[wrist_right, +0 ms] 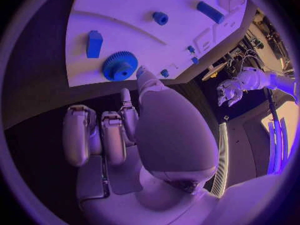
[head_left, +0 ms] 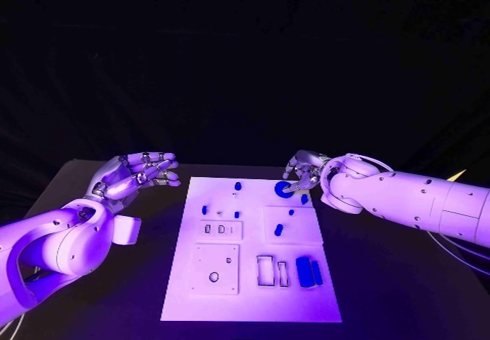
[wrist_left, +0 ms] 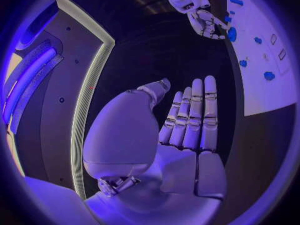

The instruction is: Assemble the parts on the task board

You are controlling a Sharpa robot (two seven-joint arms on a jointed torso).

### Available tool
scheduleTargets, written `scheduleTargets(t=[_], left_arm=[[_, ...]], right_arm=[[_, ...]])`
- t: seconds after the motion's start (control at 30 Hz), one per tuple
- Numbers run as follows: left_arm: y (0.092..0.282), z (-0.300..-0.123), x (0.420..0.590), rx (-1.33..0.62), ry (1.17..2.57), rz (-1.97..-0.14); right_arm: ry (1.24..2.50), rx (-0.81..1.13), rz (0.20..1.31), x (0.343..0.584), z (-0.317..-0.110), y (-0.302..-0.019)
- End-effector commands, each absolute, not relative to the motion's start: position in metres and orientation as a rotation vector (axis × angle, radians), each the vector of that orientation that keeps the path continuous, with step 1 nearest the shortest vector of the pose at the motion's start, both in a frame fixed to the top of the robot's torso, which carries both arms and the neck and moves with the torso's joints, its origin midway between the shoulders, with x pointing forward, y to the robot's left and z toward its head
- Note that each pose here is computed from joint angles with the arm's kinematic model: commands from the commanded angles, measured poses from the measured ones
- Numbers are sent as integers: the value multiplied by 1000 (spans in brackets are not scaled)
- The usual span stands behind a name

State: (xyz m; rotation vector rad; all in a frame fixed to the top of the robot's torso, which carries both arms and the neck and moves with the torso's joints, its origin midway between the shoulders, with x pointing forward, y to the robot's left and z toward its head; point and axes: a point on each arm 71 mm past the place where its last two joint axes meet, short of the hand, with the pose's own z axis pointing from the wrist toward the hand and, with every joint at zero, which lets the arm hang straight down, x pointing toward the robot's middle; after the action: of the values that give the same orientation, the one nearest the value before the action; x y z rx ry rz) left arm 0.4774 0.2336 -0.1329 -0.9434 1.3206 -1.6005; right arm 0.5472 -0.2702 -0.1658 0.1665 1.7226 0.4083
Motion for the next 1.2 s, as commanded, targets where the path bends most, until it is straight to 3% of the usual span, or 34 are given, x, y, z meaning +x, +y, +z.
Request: scheduleTargets(t=[0.03, 1.2], left_arm=[[232, -132, 478, -941, 1321, -1607], [233, -133, 478, -943, 1324, -1606]], right_arm=[[1731, 164, 401, 549, -169, -269], [1786, 160, 364, 552, -188, -270]])
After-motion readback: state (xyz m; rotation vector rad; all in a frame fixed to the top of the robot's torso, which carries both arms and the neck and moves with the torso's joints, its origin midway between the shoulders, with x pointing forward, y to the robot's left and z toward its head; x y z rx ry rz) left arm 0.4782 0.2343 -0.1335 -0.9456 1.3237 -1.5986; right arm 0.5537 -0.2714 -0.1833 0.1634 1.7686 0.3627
